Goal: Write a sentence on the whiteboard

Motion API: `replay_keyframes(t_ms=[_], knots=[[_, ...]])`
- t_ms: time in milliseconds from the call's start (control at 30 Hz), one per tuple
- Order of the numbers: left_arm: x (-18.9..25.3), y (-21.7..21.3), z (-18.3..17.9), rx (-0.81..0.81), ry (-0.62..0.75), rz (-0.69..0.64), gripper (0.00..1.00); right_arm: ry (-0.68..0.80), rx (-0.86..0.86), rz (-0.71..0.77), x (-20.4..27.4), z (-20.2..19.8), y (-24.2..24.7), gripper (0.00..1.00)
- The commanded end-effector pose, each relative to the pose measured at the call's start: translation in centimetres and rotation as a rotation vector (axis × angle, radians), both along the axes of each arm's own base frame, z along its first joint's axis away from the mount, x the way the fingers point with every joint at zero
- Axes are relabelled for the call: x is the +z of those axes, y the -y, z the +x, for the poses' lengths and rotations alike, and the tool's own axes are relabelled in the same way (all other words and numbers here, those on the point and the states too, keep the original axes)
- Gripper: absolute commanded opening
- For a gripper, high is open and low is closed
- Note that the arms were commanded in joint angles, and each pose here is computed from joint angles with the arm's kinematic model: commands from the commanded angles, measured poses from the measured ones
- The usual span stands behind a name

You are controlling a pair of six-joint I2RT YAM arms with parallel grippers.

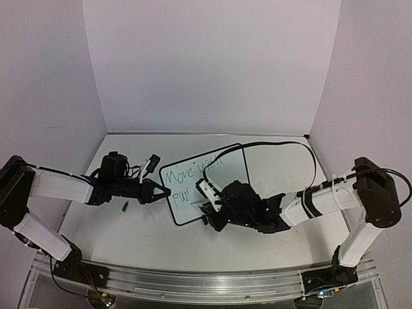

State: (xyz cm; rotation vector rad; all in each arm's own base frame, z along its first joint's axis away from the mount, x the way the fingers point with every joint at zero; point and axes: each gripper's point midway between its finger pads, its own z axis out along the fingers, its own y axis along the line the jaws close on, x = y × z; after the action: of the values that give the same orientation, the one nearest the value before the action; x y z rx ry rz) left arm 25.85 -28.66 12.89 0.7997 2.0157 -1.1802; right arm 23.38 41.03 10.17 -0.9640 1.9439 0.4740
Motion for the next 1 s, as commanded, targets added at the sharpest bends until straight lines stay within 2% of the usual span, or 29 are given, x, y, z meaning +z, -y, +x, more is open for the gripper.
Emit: replay_keyframes(t_ms=[0,967], knots=[[0.5,-0.2,1.0,0.027,0.06,0.03,0.0,0.068,-0.016,0.125,5.4,0.9,-1.2,0.0],[0.6,-0.2,0.9,0.024,0.061,0.029,0.0,0.102,-0.058,0.103,5.1,3.4,-1.8,0.0]])
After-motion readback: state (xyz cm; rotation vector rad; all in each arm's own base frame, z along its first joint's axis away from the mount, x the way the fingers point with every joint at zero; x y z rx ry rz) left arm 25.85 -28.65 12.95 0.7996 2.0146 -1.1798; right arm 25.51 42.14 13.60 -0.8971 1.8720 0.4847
